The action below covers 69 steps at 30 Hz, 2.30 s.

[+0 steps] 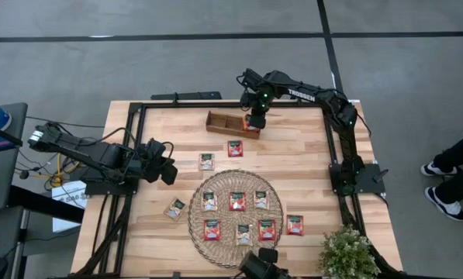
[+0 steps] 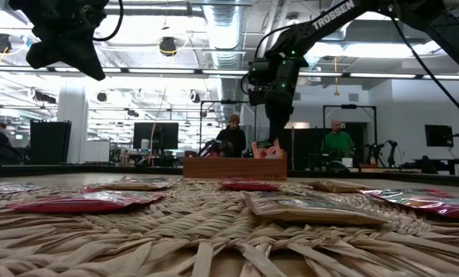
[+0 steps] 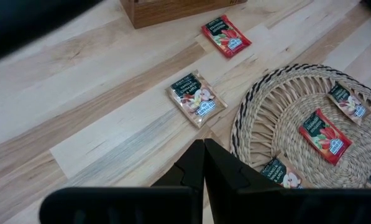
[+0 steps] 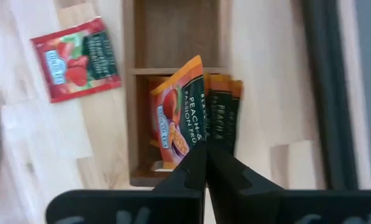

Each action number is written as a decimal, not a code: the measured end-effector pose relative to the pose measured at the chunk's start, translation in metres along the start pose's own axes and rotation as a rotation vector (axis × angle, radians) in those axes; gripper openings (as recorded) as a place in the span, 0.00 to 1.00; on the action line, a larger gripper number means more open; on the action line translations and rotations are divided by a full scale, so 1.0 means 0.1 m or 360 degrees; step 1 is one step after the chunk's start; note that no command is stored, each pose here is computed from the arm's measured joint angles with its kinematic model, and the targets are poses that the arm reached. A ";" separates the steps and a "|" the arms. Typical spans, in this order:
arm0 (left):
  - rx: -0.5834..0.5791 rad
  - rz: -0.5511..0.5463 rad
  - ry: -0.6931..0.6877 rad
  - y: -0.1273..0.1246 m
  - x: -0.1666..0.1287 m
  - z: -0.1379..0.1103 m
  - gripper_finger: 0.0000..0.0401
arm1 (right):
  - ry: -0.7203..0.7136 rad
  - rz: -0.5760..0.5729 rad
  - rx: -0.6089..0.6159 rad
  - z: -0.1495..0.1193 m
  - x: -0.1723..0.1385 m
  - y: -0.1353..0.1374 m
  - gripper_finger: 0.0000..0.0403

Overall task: Pick & Place Tea
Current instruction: Put the orange tea bag into the right section of the wooden organizer

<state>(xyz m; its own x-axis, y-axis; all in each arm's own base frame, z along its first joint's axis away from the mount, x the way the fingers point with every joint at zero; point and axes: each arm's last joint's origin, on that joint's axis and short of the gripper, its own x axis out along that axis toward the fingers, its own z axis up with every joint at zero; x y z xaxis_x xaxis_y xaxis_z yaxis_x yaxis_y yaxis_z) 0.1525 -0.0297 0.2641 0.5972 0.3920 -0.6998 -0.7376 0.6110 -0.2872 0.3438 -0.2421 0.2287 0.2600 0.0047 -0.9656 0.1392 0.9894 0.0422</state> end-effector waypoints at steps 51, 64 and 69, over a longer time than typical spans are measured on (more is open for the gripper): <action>0.0026 0.0025 -0.0050 0.00 0.00 0.01 0.00 | 0.0064 -0.0376 0.0426 0.12 -0.15 0.38 0.00; 0.0032 0.0022 -0.0066 0.00 0.00 0.01 0.00 | 0.0033 -0.0454 0.0475 0.18 -0.14 0.50 0.00; 0.0036 0.0023 -0.0065 0.00 0.00 0.01 0.00 | 0.0042 -0.0461 0.0518 0.15 -0.10 0.49 0.00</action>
<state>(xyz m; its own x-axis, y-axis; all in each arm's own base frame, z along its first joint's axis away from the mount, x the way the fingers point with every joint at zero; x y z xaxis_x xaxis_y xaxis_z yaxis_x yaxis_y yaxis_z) 0.1530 -0.0287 0.2651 0.5994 0.4284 -0.6761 -0.7392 0.6204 -0.2622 0.3629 -0.1955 0.2441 0.1421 -0.2586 -0.9555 0.4977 0.8531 -0.1569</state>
